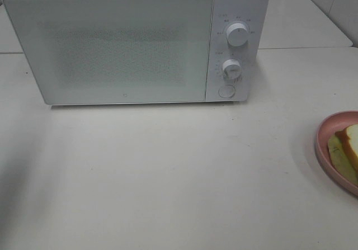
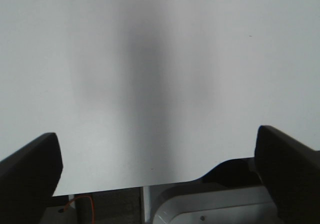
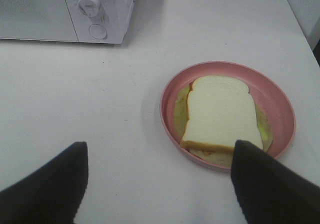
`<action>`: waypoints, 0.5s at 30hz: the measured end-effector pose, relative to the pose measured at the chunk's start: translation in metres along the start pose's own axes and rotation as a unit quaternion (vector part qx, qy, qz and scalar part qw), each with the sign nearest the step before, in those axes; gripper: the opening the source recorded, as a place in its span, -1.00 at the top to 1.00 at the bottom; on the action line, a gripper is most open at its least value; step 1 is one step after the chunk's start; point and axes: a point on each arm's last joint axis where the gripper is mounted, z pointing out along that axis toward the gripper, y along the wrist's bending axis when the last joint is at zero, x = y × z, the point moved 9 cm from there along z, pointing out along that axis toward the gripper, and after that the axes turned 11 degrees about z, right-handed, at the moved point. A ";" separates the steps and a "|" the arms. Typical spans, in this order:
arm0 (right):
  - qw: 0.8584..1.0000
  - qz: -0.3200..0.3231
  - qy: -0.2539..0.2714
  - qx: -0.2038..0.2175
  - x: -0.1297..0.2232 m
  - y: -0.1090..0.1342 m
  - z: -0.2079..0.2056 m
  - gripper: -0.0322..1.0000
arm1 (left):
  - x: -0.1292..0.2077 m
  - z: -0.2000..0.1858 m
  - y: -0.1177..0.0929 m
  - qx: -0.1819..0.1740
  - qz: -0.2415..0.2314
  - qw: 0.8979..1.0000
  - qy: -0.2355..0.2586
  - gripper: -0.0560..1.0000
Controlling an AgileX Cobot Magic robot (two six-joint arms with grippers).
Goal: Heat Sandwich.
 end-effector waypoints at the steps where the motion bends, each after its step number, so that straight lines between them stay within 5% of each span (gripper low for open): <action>1: 1.000 0.000 0.000 0.000 0.000 0.000 0.000 -0.54 | 0.003 -0.006 0.002 -0.013 -0.003 1.000 -0.010 -0.98; 3: 1.000 0.000 0.000 0.000 0.000 0.000 0.000 -0.54 | 0.017 -0.020 0.007 -0.048 -0.003 0.998 -0.035 -0.98; 15: 1.000 0.000 0.000 0.000 0.000 0.000 0.000 -0.54 | 0.063 -0.062 -0.007 -0.091 0.013 0.980 -0.176 -0.98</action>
